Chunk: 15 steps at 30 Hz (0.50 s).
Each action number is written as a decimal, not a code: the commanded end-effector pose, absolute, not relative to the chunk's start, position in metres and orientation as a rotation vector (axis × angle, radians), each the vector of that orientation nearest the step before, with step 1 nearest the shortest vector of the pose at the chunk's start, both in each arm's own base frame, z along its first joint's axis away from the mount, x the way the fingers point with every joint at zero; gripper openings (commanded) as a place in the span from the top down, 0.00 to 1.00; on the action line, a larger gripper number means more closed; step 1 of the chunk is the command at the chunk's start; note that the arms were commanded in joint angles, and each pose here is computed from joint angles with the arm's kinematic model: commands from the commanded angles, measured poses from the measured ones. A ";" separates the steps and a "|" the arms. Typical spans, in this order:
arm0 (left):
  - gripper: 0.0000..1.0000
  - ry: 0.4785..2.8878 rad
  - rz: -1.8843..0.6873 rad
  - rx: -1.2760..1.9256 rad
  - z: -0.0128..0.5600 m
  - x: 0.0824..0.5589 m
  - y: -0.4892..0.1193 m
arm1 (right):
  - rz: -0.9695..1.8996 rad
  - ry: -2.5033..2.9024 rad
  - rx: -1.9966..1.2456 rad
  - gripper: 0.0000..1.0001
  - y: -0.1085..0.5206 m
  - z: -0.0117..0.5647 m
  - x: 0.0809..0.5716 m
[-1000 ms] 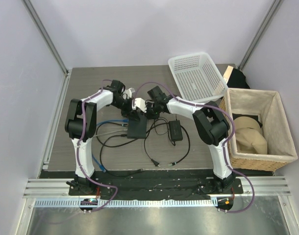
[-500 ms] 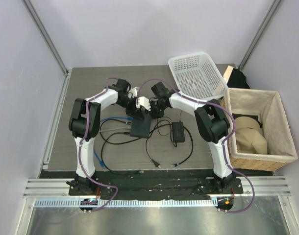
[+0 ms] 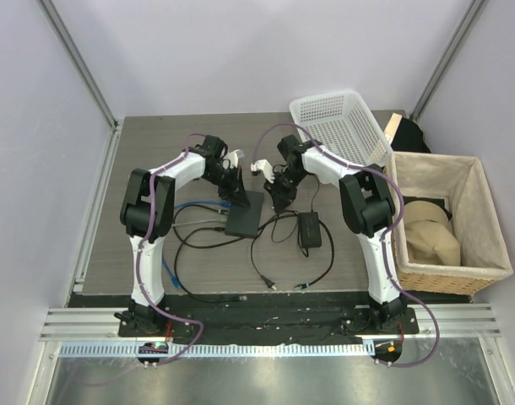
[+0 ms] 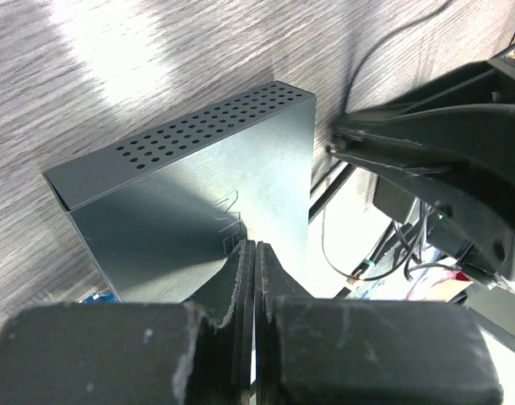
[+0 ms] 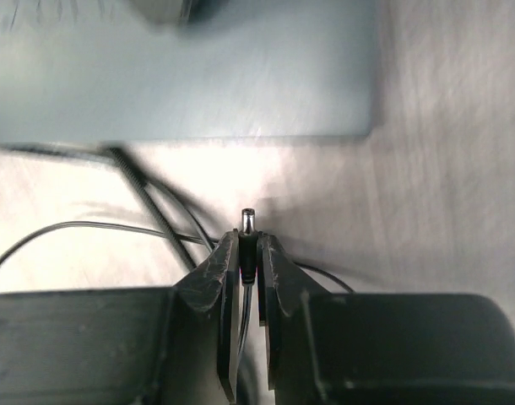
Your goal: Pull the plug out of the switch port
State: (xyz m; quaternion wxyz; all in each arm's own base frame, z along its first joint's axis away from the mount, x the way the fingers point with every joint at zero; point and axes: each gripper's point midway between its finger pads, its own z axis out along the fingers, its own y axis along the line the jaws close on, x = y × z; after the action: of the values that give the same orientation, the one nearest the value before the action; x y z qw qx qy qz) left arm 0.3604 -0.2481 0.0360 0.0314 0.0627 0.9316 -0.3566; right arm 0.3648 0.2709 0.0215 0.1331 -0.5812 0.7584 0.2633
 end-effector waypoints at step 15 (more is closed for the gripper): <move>1.00 3.180 -0.423 0.274 -0.069 0.317 -0.166 | 0.283 2.025 -1.760 0.98 0.202 0.111 0.363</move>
State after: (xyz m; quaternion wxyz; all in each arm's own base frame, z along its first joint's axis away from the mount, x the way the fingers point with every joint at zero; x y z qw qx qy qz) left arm 0.3601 -0.2481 0.0367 0.0359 0.0683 0.9320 -0.3543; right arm 0.3558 0.2092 0.0699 0.1624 -0.6110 0.7551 0.1738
